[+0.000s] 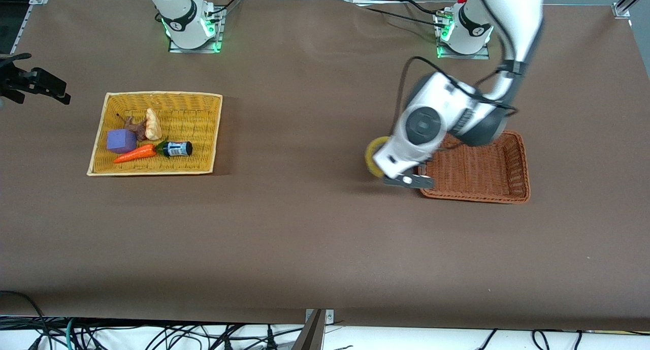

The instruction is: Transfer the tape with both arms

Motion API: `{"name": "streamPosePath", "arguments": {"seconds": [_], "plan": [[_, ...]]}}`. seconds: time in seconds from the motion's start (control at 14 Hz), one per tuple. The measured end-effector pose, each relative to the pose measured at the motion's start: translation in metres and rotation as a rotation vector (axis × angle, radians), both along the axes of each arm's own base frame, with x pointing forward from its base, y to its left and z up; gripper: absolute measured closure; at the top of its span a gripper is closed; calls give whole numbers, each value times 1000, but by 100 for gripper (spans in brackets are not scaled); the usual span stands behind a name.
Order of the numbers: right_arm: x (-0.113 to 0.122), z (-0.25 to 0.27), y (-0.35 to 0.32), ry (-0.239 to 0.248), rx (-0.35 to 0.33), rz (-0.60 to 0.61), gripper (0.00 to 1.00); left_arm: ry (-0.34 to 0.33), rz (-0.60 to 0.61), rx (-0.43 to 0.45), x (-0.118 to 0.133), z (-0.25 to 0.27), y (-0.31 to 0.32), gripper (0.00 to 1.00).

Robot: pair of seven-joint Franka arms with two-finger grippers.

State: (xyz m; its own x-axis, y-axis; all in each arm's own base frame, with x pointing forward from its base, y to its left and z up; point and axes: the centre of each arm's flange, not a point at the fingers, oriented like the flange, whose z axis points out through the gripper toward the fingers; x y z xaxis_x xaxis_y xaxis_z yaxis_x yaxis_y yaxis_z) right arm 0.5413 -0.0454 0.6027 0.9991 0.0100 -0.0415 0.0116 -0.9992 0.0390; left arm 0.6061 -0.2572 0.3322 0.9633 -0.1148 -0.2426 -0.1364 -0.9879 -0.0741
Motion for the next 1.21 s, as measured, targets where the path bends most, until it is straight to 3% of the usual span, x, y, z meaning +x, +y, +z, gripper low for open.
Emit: {"name": "streamPosePath", "arguments": {"seconds": [0.14,0.43,0.64,0.71,0.93,1.21], "plan": [[1,-1,2,2,0,4,0,56,-31,-11,11,-10,53,78],[2,0,11,-1,0,19,0,185,-102,-53,6,-62,137,78],[2,0,11,-1,0,20,0,218,-154,-106,8,-95,184,78],[2,0,11,0,0,20,0,219,-168,-97,8,-101,186,73],[4,-2,11,2,0,20,0,208,-192,-96,9,-98,175,46],[6,-3,11,3,0,20,0,159,-255,-105,17,-33,133,6]]}}
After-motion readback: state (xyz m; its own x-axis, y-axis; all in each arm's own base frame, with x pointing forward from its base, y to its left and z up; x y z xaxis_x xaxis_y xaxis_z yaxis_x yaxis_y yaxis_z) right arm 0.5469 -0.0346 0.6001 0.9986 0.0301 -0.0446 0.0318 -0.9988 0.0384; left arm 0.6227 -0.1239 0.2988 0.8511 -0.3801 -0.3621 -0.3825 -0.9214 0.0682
